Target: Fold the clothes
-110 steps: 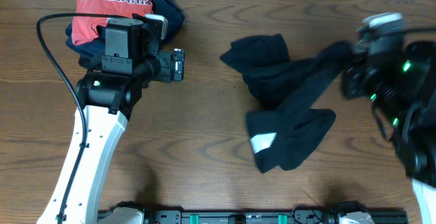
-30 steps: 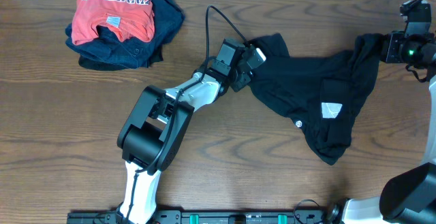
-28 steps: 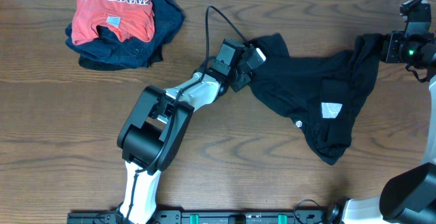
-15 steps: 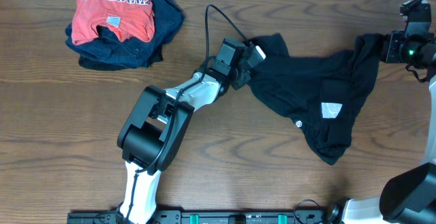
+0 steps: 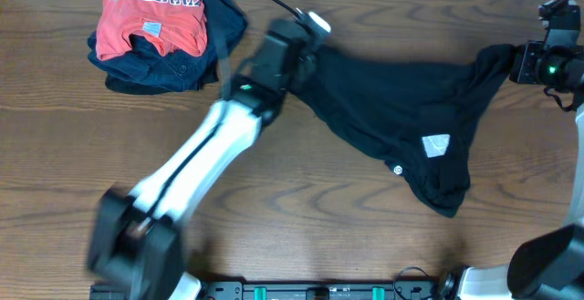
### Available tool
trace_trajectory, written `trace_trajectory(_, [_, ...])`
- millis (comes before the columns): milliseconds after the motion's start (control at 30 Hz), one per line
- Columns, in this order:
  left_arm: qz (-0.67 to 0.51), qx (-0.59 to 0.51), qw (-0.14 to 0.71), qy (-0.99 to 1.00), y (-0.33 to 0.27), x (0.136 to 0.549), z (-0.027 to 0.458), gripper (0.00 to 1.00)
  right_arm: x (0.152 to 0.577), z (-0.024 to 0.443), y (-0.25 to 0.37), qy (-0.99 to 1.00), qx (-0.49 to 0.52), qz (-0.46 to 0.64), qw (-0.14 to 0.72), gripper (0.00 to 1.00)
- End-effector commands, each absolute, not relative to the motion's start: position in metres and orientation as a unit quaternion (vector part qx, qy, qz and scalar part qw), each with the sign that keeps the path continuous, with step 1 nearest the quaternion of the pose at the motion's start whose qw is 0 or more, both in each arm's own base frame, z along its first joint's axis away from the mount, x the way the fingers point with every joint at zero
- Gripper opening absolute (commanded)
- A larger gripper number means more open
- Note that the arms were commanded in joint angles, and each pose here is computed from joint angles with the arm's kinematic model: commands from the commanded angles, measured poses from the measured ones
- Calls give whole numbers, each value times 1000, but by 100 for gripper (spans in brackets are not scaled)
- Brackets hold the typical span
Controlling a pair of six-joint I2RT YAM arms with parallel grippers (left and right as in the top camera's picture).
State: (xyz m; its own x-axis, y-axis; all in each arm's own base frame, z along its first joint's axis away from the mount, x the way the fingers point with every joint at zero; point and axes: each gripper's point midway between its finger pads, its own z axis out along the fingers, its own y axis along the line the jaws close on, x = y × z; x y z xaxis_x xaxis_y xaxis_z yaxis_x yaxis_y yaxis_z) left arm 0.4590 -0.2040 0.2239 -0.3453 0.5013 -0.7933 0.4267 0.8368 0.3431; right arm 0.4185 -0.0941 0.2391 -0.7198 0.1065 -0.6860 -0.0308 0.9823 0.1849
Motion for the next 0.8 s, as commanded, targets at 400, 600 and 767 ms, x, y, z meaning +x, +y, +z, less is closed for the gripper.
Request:
trace_trajectory(400, [34,175,660,730,-112,339,432,6,294,403,-115,846,132,-26,516,1])
trace_trajectory(600, [5,137,703,698,-91,293,471,6,228,462,-115,796,175,-83,573,1])
trace_trajectory(767, [-13,126,733,668,-81,260,495,6,193,494,-104,770,188,-115,599,1])
